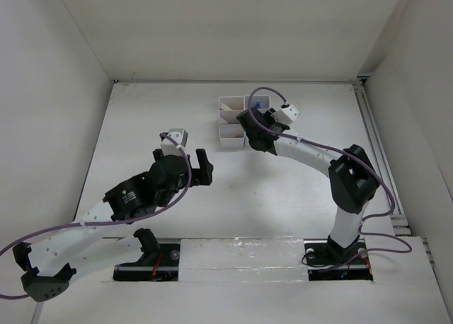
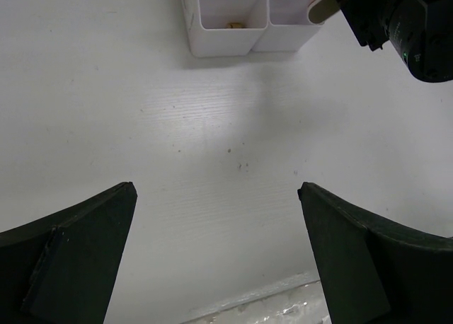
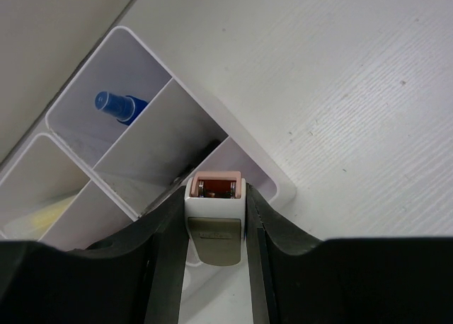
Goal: Sort the stationery into containers
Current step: Place the stapler in the storage box.
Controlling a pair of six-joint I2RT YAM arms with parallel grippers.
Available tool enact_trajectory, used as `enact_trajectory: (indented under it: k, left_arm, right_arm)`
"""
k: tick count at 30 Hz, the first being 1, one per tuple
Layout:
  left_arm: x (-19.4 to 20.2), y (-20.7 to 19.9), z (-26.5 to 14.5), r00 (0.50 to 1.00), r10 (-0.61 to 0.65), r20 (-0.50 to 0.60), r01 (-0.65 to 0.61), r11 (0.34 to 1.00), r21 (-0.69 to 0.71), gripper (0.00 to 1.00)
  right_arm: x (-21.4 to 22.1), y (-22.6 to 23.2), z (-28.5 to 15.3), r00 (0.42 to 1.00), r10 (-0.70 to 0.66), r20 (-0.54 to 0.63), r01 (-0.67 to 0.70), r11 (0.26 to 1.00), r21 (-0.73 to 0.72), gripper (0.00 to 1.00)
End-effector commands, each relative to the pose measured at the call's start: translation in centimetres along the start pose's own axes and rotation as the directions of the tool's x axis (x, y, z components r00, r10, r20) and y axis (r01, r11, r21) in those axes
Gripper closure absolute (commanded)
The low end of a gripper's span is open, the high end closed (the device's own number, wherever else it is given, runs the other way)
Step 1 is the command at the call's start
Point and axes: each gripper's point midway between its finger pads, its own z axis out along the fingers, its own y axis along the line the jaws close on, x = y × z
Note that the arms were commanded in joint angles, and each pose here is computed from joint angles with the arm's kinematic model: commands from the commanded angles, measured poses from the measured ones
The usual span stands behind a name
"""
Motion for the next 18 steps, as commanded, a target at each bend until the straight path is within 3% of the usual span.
enact_trajectory:
  k: [1, 18]
  left_arm:
    - [-0.1, -0.8, 0.2, 1.000, 0.012, 0.004, -0.013, 0.999, 0.039, 0.00]
    - [0.2, -1.6, 0.3, 0.999, 0.034, -0.009, -0.033, 0.995, 0.089, 0.00]
  right_arm:
    - [-1.2, 1.6, 0.6, 0.998, 0.047, 0.045, -0.046, 0.999, -0.028, 1.00]
    - [0.4, 1.6, 1.5, 0.997, 0.072, 0.034, -0.071, 0.997, -0.028, 0.95]
